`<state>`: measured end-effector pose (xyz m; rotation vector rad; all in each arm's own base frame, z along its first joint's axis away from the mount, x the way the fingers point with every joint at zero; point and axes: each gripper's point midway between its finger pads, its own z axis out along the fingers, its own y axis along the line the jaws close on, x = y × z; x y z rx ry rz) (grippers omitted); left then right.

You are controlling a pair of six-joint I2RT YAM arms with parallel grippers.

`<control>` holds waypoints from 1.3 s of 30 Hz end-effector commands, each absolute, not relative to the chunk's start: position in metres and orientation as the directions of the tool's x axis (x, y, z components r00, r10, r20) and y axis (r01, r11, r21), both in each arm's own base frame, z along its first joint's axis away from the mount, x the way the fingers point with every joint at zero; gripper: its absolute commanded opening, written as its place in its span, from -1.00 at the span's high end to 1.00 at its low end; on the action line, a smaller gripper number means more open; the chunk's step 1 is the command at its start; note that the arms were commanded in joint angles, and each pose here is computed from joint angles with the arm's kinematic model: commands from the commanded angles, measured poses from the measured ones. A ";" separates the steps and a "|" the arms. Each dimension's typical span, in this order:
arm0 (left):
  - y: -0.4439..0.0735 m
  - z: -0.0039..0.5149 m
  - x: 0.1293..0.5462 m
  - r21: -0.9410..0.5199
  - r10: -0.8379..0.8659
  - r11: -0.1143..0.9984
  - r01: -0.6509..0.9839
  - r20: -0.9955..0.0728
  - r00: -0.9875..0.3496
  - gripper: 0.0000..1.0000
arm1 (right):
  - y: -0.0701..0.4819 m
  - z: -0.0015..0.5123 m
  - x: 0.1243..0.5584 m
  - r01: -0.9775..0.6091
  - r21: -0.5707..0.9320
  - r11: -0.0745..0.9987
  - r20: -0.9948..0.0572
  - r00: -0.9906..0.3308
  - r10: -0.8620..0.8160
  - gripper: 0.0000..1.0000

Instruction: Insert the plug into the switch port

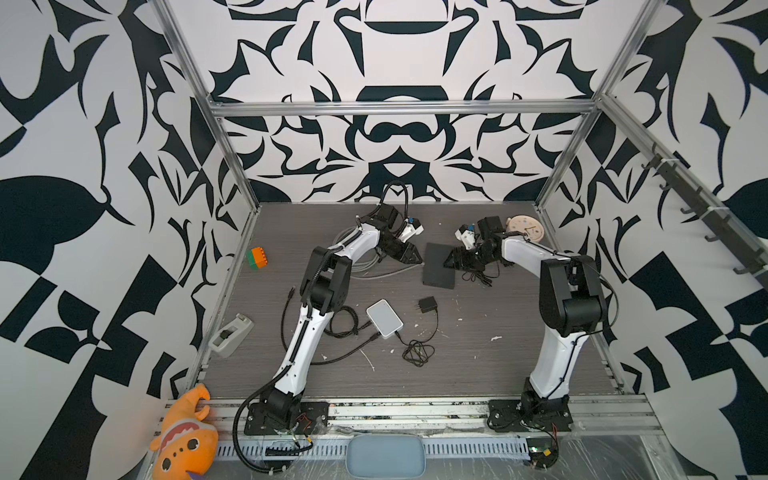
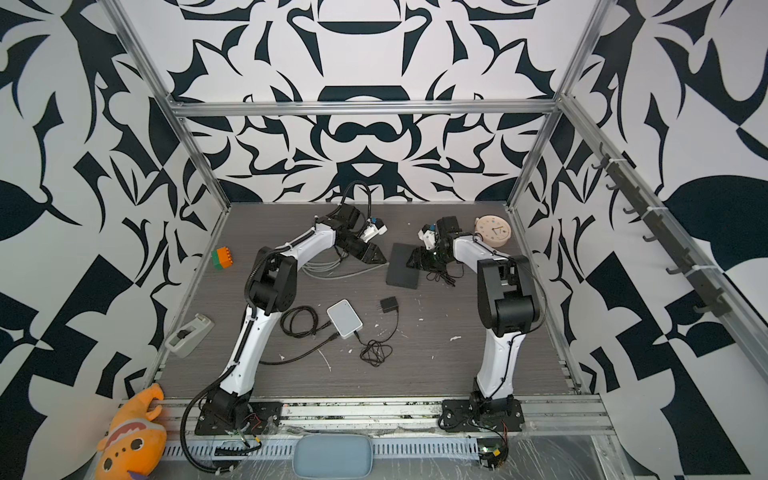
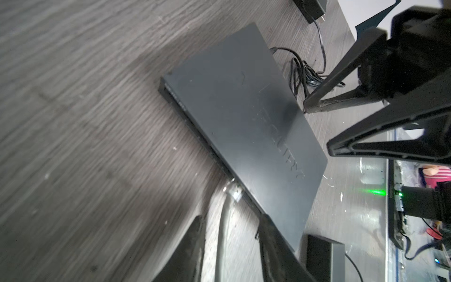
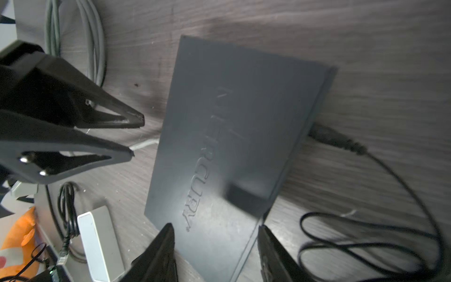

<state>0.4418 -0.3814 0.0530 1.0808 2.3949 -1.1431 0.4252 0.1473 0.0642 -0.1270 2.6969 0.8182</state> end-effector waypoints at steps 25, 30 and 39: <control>-0.398 0.012 0.407 -0.741 0.449 0.462 0.488 -0.280 -0.849 0.73 | 0.152 0.039 0.434 -0.307 0.567 0.764 -0.338 -0.933 -0.124 -0.14; -0.400 0.007 0.404 -0.785 0.418 0.451 0.425 -0.235 -0.877 0.88 | 0.159 0.042 0.431 -0.334 0.600 0.727 -0.337 -0.930 -0.148 -0.08; -0.410 0.002 0.408 -0.824 0.401 0.404 0.397 -0.230 -0.887 0.97 | 0.185 0.043 0.413 -0.390 0.655 0.647 -0.312 -0.920 -0.238 -0.07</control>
